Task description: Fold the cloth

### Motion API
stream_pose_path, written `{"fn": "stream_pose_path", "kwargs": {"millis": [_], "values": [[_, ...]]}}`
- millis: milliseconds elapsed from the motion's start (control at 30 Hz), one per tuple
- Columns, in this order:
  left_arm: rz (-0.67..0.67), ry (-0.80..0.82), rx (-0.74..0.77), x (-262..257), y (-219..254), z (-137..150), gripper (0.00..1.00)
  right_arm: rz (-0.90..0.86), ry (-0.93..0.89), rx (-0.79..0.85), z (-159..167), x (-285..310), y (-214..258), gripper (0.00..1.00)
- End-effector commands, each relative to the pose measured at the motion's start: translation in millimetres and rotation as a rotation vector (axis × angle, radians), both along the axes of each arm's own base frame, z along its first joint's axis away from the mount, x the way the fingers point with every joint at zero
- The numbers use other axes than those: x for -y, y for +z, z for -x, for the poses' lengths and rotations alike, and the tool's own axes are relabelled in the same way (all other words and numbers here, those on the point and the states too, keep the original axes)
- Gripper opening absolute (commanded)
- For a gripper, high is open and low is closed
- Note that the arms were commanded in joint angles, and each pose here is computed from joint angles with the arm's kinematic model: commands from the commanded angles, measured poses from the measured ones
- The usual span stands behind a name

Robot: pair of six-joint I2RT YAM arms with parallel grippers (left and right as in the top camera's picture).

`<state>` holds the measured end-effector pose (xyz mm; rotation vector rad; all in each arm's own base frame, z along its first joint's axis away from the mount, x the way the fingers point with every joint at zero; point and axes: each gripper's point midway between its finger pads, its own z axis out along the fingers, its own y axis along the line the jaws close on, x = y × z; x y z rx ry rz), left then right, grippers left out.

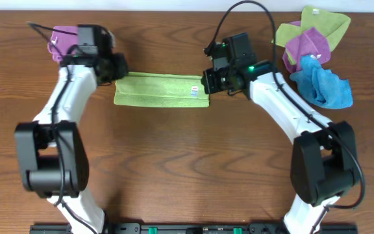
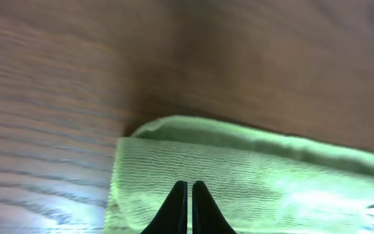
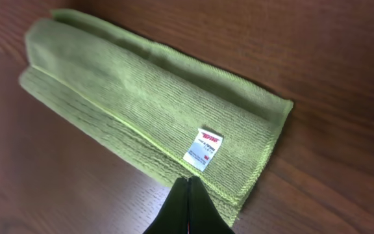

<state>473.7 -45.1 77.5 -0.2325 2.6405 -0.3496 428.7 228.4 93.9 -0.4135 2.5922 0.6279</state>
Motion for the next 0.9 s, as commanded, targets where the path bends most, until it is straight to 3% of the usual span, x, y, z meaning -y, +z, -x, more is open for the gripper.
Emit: {"fn": "stream_pose_path", "kwargs": {"millis": [0, 500, 867], "values": [[-0.073, -0.021, -0.067, -0.4, -33.8, 3.7, 0.06, 0.062, -0.004, -0.023, -2.8, 3.2, -27.4, 0.01], [-0.115, 0.021, -0.203, -6.0, -83.9, 19.3, 0.06, 0.082, -0.008, -0.091, -4.5, -4.9, -83.6, 0.01], [-0.12, -0.001, -0.302, 10.8, -90.4, 44.5, 0.06, 0.156, -0.034, -0.138, 4.1, 10.2, -95.6, 0.01]]}}
